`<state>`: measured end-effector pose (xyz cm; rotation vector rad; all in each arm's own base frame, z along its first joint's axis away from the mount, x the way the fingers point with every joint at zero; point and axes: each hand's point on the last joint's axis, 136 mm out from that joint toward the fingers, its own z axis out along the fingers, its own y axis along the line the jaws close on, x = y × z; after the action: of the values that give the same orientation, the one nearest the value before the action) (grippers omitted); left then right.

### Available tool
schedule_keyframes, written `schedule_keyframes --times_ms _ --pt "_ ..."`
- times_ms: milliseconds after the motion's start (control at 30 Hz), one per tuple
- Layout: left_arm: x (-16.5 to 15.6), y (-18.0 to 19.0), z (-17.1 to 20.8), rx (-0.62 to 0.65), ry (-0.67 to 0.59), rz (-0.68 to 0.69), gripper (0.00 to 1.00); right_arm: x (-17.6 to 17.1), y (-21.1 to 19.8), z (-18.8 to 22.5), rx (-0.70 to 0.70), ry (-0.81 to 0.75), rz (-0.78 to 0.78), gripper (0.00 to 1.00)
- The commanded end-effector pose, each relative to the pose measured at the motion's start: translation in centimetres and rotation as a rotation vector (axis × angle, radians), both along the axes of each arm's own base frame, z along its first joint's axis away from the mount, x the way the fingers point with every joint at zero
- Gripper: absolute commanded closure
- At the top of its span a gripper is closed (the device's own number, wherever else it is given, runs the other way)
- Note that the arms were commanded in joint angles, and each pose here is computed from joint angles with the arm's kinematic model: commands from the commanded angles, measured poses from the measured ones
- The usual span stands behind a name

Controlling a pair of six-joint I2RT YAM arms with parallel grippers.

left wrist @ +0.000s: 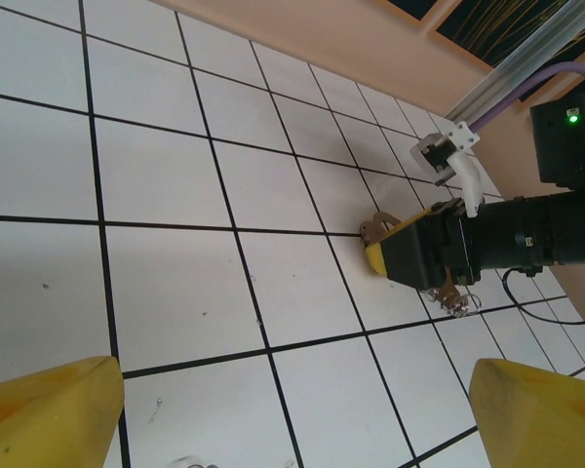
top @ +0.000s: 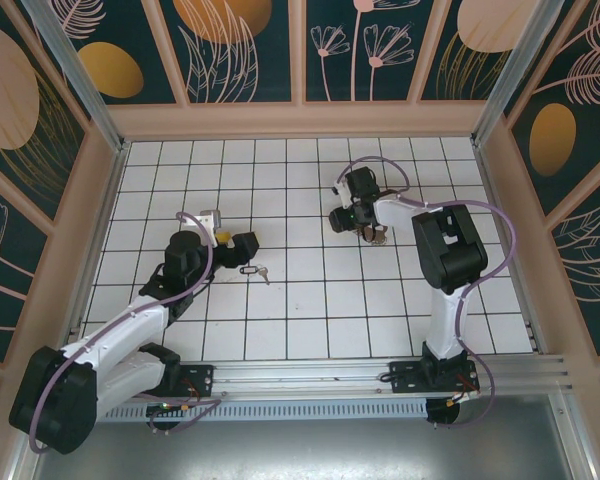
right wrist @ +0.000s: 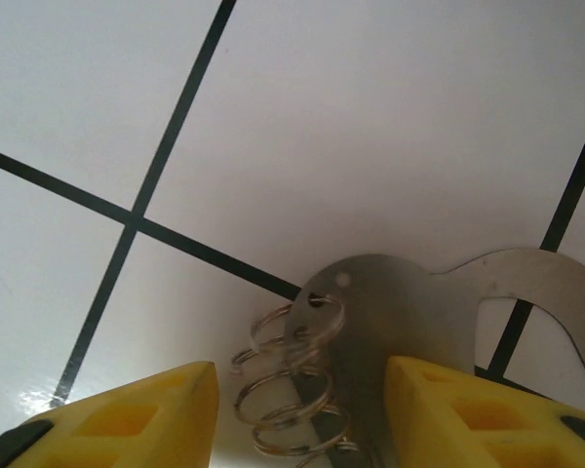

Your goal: Put the keys on the keyring

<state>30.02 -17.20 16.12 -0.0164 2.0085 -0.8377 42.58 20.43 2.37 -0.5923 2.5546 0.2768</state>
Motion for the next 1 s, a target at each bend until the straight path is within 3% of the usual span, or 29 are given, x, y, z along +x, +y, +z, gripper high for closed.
schedule_keyframes --times_ms 0,333,600,767,967 --pt "0.2 -0.9 1.3 -0.038 -0.026 -0.025 0.1 -1.2 0.5 0.0 0.029 0.019 -0.005 0.52" --pt "0.4 -1.0 1.2 -0.018 -0.027 -0.029 0.13 -4.4 2.1 -0.7 0.1 0.073 0.033 0.56" --pt "1.3 -1.7 1.4 0.024 -0.034 -0.053 0.16 -9.4 5.1 0.6 0.268 0.12 0.104 0.58" --pt "2.0 -2.6 0.7 0.082 -0.017 -0.09 0.18 -11.9 6.4 3.0 0.414 0.129 0.148 0.57" --pt "2.1 -4.8 -1.3 0.15 0.026 -0.187 0.25 -11.7 4.5 7.7 0.445 0.026 0.116 0.54"
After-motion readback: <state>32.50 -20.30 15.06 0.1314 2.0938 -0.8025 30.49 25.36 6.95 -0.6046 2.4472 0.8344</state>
